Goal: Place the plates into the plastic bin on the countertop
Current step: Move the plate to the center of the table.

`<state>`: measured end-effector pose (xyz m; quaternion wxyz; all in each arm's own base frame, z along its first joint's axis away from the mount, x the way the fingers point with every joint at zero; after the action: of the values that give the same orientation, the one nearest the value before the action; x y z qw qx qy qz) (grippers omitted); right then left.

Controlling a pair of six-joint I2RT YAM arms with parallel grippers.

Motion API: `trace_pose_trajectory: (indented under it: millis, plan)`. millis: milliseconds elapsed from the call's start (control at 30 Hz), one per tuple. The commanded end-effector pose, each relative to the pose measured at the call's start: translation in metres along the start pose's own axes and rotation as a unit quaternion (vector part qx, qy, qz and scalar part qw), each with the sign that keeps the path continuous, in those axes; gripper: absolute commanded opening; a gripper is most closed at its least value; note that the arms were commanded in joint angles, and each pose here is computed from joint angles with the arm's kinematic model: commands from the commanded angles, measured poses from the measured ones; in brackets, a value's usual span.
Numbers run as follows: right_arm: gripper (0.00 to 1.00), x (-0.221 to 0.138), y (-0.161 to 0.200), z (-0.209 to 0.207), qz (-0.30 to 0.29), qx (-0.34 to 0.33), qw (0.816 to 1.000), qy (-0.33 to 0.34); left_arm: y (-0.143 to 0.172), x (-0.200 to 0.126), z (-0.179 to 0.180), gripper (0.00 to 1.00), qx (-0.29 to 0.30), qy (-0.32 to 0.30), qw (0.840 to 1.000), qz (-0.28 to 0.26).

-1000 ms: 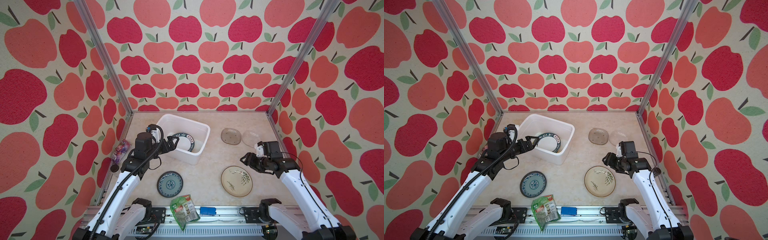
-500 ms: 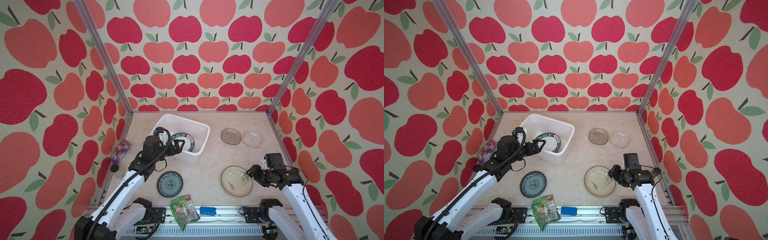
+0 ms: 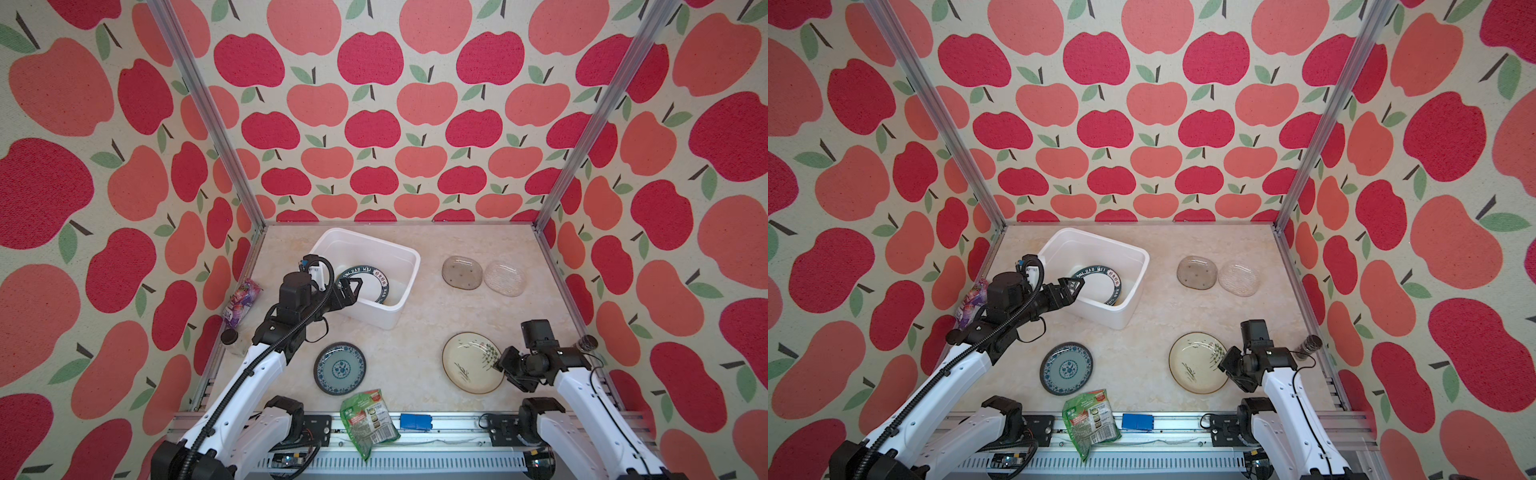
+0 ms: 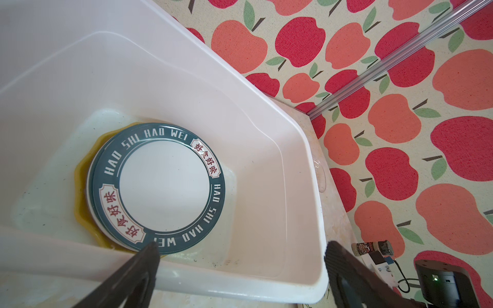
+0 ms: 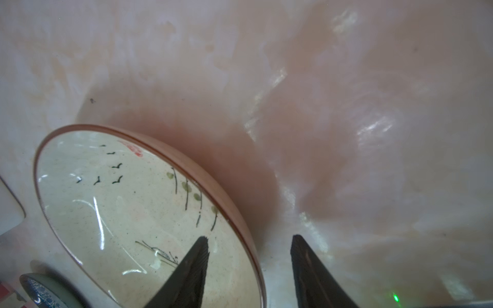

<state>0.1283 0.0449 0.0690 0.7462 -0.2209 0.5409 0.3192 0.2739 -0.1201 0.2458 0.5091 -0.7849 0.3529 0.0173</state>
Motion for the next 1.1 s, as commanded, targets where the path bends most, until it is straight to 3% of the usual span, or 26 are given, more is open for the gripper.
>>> trace_pose_trajectory:
  millis: [0,267,533,767,900,1067]
  plan:
    - [0.52,0.008,-0.002,0.015,0.009,0.019,0.998,-0.055,0.007,-0.004,0.003,0.99,0.001,0.008,1.0,0.001]
    - [0.47,0.03,-0.001,0.025,0.034,0.036,0.994,-0.102,0.008,-0.01,0.01,0.99,-0.009,0.001,1.0,-0.011]
    - [0.28,0.049,-0.002,0.031,0.054,0.043,0.991,-0.119,0.009,-0.006,0.015,0.99,-0.015,-0.001,1.0,-0.007]
    - [0.25,0.057,-0.004,0.037,0.062,0.043,0.988,-0.137,0.011,-0.004,0.021,0.99,-0.03,0.0,1.0,-0.009]
    - [0.09,0.061,-0.003,0.038,0.069,0.042,0.987,-0.138,0.011,-0.006,0.022,0.99,-0.033,-0.002,0.999,-0.01]
    - [0.0,0.063,-0.003,0.041,0.069,0.04,0.987,-0.142,0.012,-0.006,0.026,0.99,-0.038,-0.007,0.999,-0.01]
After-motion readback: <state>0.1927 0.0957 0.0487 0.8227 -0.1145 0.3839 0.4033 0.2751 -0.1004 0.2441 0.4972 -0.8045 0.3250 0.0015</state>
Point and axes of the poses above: each gripper's point midway between its finger pads, its own x axis out along the fingers, its own z axis along the line the jaws close on, y = z × x, the point moved 4 cm from there along -x, back along the fingers, and after that the axes turned 11 degrees about x, right-handed, at the moved point
